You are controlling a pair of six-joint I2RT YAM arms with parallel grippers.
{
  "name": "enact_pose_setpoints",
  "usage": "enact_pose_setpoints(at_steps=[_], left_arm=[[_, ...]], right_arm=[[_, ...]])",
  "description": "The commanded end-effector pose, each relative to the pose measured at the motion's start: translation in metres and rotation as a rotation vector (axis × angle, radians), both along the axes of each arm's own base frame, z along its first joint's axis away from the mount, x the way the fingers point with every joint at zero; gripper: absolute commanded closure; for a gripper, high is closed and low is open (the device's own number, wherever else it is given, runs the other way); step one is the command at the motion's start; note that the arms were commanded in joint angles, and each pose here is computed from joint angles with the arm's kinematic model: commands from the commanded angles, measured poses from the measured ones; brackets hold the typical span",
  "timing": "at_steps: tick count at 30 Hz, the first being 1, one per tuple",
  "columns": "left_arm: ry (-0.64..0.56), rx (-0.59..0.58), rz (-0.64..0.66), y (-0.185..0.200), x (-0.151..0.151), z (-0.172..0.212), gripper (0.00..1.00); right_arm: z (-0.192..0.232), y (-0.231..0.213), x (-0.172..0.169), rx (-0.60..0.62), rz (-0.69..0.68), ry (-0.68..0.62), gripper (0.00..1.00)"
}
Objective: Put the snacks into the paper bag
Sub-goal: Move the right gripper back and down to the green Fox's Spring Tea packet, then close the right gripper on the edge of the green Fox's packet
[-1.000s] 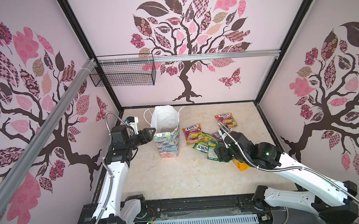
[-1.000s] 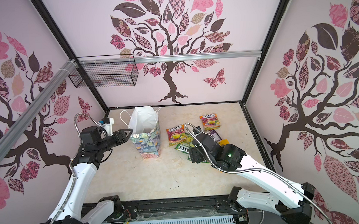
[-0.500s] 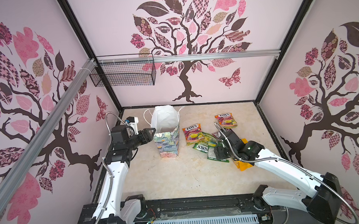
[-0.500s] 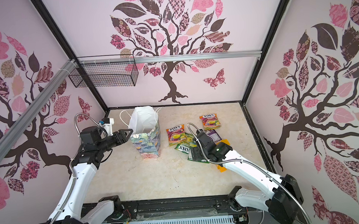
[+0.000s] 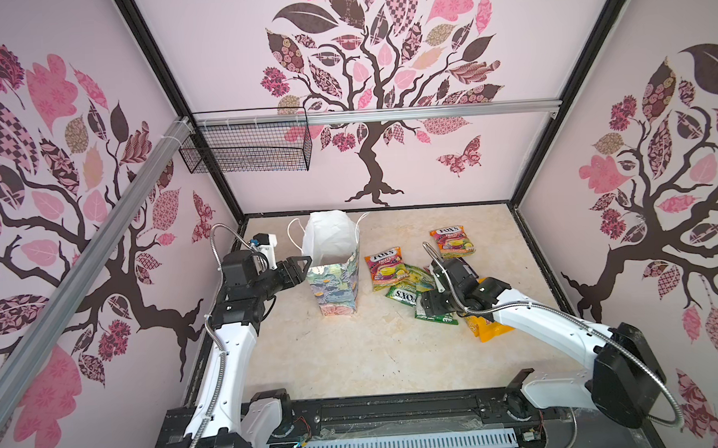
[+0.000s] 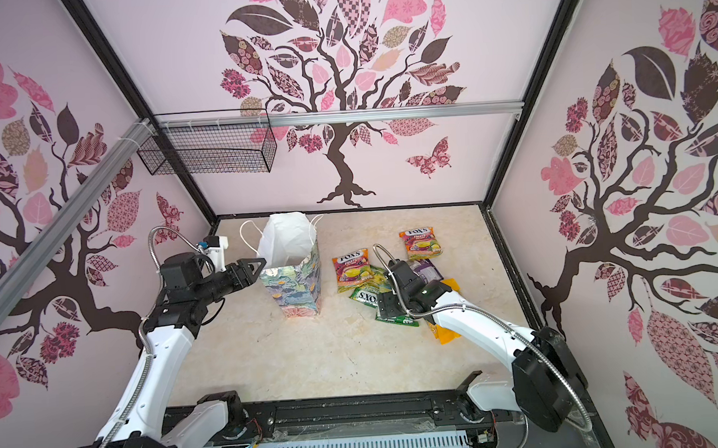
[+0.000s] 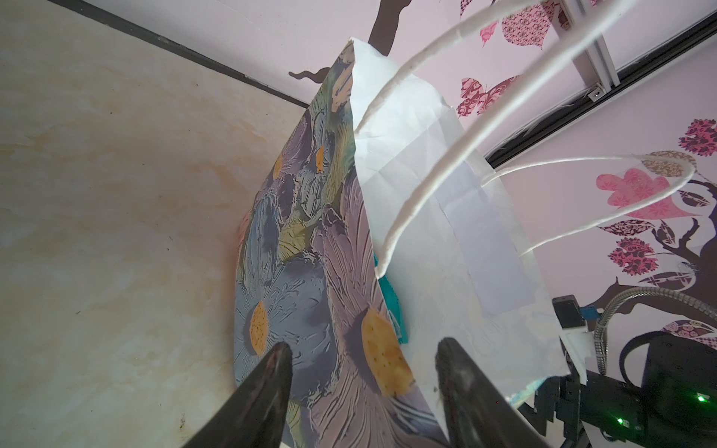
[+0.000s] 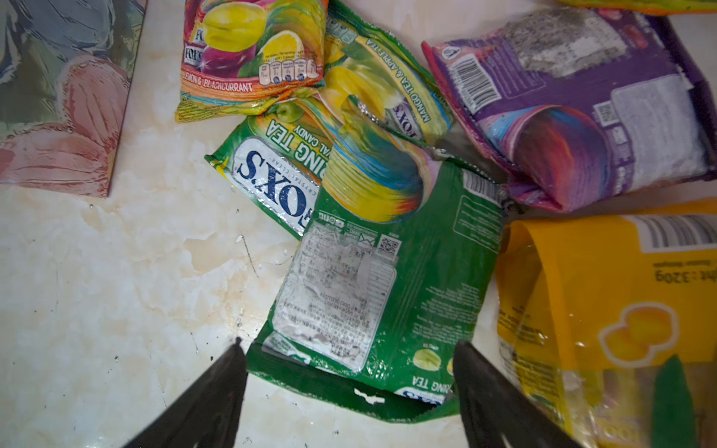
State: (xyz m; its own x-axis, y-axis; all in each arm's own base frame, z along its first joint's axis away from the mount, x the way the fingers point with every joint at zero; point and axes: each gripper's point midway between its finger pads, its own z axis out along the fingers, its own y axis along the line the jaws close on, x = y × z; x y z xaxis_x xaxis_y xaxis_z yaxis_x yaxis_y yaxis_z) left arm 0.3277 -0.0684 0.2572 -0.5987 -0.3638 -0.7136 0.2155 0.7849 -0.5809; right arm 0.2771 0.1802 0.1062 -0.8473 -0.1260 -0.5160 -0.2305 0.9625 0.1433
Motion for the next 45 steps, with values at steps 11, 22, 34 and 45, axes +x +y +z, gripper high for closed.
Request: enact_pose_setpoints(at_steps=[11,22,34,45], left_arm=[[-0.028,0.029,0.005,0.003,-0.002,0.007,0.38],[-0.036,0.034,0.008,0.004,-0.002,0.009,0.38],[-0.024,0.029,0.009,0.003,-0.001,0.005,0.38],[-0.028,0.020,0.002,0.002,-0.002,0.007,0.38]], right_arm=[[-0.026,0.017,0.018,-0.015,0.060,0.071,0.15],[-0.047,0.030,-0.012,0.087,0.117,0.193,0.19],[-0.053,0.063,-0.050,0.272,0.136,0.266,0.23],[-0.014,0.075,-0.050,0.172,0.181,0.166,0.26]])
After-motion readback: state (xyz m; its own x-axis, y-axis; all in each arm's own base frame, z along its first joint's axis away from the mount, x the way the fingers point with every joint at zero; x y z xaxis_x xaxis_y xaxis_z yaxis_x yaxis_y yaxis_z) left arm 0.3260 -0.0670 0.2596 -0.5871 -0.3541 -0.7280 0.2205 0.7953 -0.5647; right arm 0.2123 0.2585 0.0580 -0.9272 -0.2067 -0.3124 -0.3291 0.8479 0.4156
